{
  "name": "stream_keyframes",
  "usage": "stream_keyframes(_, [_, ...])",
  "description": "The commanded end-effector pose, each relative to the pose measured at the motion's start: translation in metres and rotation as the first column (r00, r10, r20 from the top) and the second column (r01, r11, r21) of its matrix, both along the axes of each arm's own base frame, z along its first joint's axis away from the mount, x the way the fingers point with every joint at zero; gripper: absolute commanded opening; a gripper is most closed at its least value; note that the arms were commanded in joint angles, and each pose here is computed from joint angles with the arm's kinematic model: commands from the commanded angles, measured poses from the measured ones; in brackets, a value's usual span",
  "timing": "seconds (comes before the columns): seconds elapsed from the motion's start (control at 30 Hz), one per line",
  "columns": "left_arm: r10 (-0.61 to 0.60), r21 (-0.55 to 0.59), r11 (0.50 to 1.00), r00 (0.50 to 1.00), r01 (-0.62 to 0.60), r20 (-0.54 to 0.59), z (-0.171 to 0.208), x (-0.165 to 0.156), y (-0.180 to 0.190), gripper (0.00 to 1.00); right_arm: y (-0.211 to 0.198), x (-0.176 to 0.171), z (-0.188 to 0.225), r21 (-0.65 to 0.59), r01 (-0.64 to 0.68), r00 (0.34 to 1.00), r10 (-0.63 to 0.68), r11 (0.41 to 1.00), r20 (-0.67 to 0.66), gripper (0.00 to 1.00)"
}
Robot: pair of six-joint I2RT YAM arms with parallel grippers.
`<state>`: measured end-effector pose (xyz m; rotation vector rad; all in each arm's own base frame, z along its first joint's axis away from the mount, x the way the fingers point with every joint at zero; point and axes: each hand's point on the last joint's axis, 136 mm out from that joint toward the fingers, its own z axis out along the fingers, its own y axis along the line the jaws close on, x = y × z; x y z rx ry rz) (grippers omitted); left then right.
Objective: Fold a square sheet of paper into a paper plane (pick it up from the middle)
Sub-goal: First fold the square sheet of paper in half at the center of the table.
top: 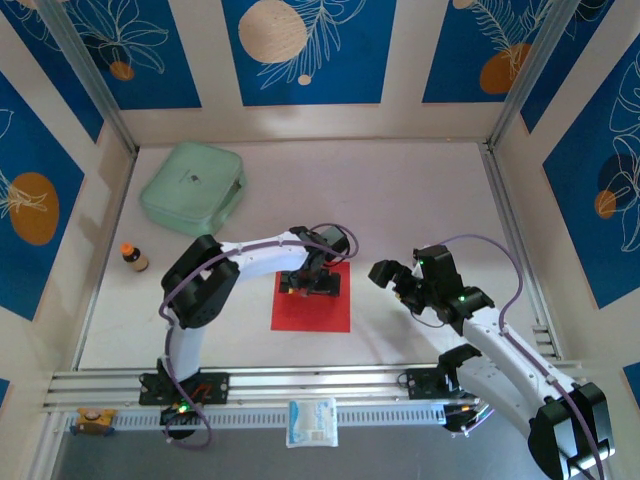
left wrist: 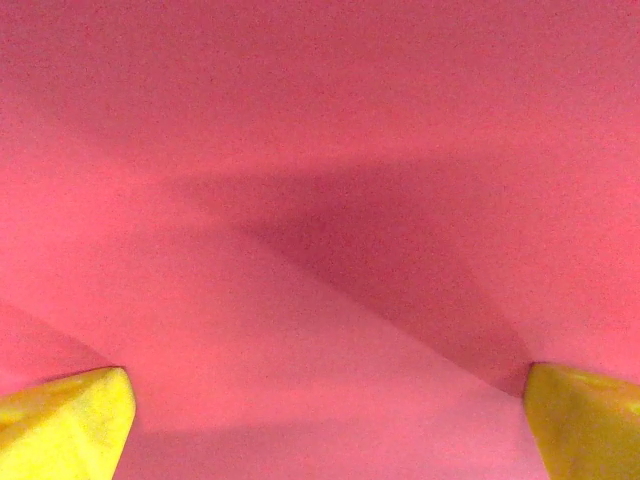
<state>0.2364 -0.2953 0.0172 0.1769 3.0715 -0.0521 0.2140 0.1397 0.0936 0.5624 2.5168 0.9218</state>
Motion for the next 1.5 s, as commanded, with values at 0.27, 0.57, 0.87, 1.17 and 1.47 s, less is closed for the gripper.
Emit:
stream_keyframes(0.27, [0.015,0.058,0.998,0.996,-0.011,-0.083,-0.033,-0.021,0.007,0.94,0.002,-0.003,-0.001,0.01,-0.009,1.0,0.01,1.0,-0.017,0.99])
stream_keyframes(0.57, [0.003,0.034,0.999,1.0,-0.002,-0.031,-0.018,-0.013,0.003,0.8,0.004,-0.001,0.003,0.014,-0.013,1.0,0.013,1.0,-0.008,0.99])
stream_keyframes(0.87, [0.025,-0.031,0.999,0.987,-0.02,0.156,0.025,0.009,0.005,0.5,-0.001,0.003,0.009,-0.03,-0.015,1.0,0.014,0.999,-0.02,0.99])
stream_keyframes(1.17, [0.04,-0.167,0.986,0.976,-0.004,0.212,0.057,0.019,-0.006,0.41,-0.011,0.006,0.012,-0.054,0.03,0.998,-0.033,0.998,-0.054,0.99])
stream_keyframes(1.47, [0.079,-0.503,0.864,0.986,0.007,0.149,0.092,0.026,-0.052,0.39,-0.027,0.017,0.026,-0.04,0.063,0.998,-0.064,0.997,-0.025,0.99])
